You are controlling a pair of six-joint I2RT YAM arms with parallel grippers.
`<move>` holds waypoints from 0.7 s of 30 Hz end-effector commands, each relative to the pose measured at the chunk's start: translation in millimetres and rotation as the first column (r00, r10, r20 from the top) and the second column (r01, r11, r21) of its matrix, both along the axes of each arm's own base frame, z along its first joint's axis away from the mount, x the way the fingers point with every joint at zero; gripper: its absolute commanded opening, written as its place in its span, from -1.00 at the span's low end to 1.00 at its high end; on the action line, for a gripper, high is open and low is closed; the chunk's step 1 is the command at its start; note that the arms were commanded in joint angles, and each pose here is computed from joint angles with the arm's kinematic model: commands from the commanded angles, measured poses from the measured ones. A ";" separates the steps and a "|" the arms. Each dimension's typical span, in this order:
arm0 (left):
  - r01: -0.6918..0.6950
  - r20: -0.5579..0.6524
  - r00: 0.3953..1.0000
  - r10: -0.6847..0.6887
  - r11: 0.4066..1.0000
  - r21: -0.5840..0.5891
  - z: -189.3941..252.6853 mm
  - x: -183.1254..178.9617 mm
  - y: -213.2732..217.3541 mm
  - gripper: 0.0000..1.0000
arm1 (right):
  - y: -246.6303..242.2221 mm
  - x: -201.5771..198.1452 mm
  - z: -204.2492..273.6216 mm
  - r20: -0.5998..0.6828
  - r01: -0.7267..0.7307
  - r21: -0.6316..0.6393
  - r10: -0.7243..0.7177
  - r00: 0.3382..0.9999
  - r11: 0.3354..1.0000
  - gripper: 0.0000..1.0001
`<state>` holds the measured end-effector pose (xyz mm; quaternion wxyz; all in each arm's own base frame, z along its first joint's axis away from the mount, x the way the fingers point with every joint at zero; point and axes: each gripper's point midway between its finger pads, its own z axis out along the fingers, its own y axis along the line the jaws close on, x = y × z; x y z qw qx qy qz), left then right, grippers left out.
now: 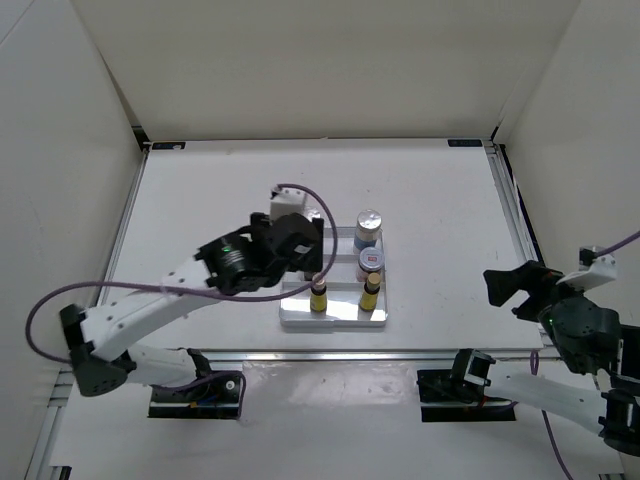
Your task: Organize the condiment bottles
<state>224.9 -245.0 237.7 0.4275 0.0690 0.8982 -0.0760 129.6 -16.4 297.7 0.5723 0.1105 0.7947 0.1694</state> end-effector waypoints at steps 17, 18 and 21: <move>-0.401 0.220 0.906 0.363 0.901 0.164 21.3 -11.0 206.0 1.00 | 43.8 6.3 -16.0 -0.091 -0.185 -0.297 0.165 0.982 0.937 1.00; -0.422 0.215 0.898 0.384 0.889 0.176 19.1 -8.6 210.2 1.00 | 44.2 5.3 -17.2 -0.097 -0.210 -0.325 0.188 0.977 0.922 1.00; -0.407 0.180 0.909 0.377 0.896 0.180 12.5 -2.7 204.5 1.00 | 70.7 6.7 -18.3 -0.146 -0.304 -0.380 0.268 0.952 0.874 1.00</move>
